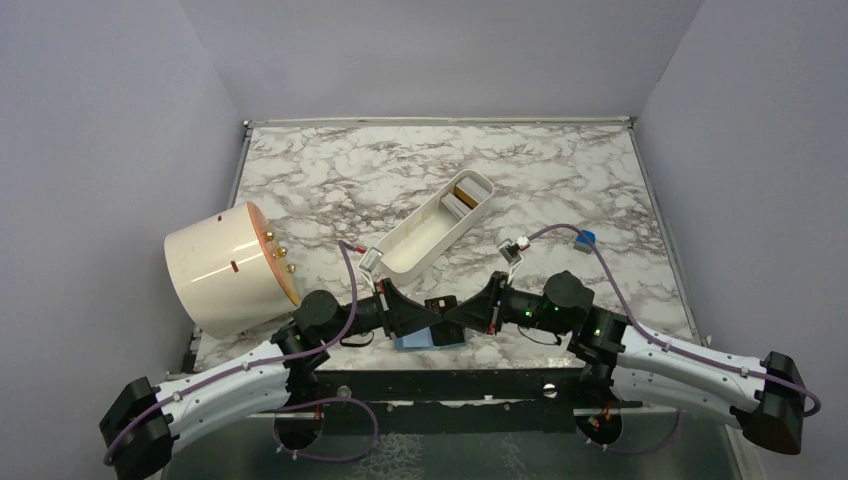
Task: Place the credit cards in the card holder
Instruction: Adjust the credit card.
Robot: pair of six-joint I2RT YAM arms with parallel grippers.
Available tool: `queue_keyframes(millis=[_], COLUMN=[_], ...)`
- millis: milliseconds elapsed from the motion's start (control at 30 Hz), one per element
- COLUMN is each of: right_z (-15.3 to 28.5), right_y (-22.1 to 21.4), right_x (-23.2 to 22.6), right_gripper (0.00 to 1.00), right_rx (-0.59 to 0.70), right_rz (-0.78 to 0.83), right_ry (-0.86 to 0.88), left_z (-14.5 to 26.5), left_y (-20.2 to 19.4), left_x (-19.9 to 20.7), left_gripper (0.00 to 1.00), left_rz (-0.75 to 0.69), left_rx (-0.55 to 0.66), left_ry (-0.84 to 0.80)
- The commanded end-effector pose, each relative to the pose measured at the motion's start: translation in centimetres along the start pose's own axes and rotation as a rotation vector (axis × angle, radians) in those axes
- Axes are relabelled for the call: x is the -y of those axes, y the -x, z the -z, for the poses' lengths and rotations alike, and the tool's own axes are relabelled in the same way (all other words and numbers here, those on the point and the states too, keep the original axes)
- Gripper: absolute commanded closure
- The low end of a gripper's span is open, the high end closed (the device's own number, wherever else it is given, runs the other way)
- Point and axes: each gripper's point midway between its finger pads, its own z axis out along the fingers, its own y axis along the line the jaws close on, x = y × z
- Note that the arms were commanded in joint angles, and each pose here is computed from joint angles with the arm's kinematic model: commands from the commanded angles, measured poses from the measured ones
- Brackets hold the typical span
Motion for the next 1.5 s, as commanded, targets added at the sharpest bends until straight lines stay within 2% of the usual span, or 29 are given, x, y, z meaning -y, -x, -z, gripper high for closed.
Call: queue_keyframes(millis=[0, 233, 467, 633, 767, 900, 1167, 1300, 1400, 1467], right_z=[1.6, 3.5, 3.5, 4.0, 4.6, 5.5, 5.3, 4.8, 4.0, 3.7], right_y=[-1.0, -0.6, -1.1, -0.8, -0.2, 1.0, 1.2, 1.0, 0.6, 1.0], right_x=[-2.1, -5.0, -6.0, -6.7, -6.8, -6.8, -6.6, -5.7, -3.7, -2.5], right_gripper=[0.99, 0.99, 0.99, 0.99, 0.99, 0.99, 0.99, 0.99, 0.99, 0.99], right_rx=[-0.067, -0.013, 0.000, 0.032, 0.070, 0.144, 0.135, 0.135, 0.110, 0.104], right_rz=[0.065, -0.025, -0.138, -0.175, -0.187, -0.177, -0.154, -0.160, -0.205, -0.209], right_ry=[0.090, 0.252, 0.386, 0.468, 0.467, 0.447, 0.398, 0.358, 0.228, 0.106], left_z=[0.1, 1.1, 0.9, 0.9, 1.3, 1.4, 0.8, 0.8, 0.7, 0.2], left_y=[0.3, 0.9, 1.1, 0.8, 0.6, 0.5, 0.6, 0.8, 0.4, 0.0], left_x=[4.8, 7.1, 7.1, 6.9, 6.6, 6.7, 6.7, 7.4, 7.2, 6.2], left_gripper=[0.85, 0.84, 0.90, 0.88, 0.78, 0.73, 0.72, 0.60, 0.47, 0.27], left_rz=[-0.035, -0.045, -0.044, -0.050, -0.045, -0.025, -0.035, -0.046, -0.090, -0.123], left_rx=[-0.041, -0.008, 0.003, -0.005, -0.002, -0.003, -0.012, -0.021, -0.037, -0.060], left_ry=[-0.174, -0.263, -0.265, -0.272, -0.274, -0.276, -0.268, -0.286, -0.291, -0.258])
